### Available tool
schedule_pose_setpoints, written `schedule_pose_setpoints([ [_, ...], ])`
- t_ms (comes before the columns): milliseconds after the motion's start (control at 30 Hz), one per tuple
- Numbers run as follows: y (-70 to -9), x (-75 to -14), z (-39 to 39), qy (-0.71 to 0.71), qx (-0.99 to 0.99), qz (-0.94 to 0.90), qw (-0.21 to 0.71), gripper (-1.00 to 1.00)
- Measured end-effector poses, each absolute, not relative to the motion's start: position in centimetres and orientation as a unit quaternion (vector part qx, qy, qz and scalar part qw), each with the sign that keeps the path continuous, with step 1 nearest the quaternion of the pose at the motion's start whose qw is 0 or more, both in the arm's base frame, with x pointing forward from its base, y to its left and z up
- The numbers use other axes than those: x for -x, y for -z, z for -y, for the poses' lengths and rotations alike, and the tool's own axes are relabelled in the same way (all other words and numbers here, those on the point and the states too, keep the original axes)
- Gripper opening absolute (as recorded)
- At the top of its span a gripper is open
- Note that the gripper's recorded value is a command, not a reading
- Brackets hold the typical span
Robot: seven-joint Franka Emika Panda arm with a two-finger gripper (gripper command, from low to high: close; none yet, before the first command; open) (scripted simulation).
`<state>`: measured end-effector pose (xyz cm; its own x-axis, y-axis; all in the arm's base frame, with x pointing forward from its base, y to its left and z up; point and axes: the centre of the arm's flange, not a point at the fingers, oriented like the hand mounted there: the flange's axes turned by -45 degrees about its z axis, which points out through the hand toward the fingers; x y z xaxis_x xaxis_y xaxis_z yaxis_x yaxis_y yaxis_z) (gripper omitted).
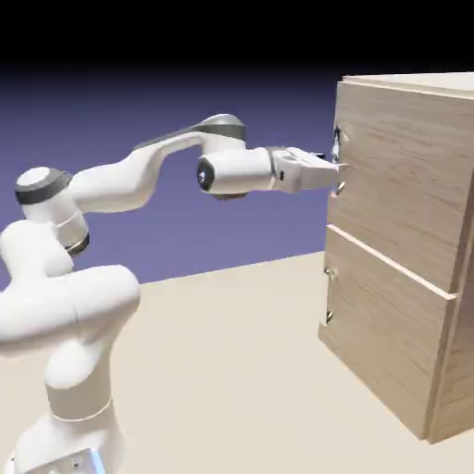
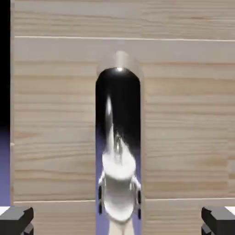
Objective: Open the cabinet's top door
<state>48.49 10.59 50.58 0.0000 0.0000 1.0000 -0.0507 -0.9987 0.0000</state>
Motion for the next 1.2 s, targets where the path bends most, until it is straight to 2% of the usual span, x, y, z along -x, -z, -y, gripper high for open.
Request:
schedule_pose_setpoints([
  [633,-50.6,-35.3,-1.6,-0.693,-0.693,-0.142,-0.142,-1.00],
  [1200,-50.6,-28.4,9.4,-0.655,-0.655,-0.266,-0.266,-1.00],
])
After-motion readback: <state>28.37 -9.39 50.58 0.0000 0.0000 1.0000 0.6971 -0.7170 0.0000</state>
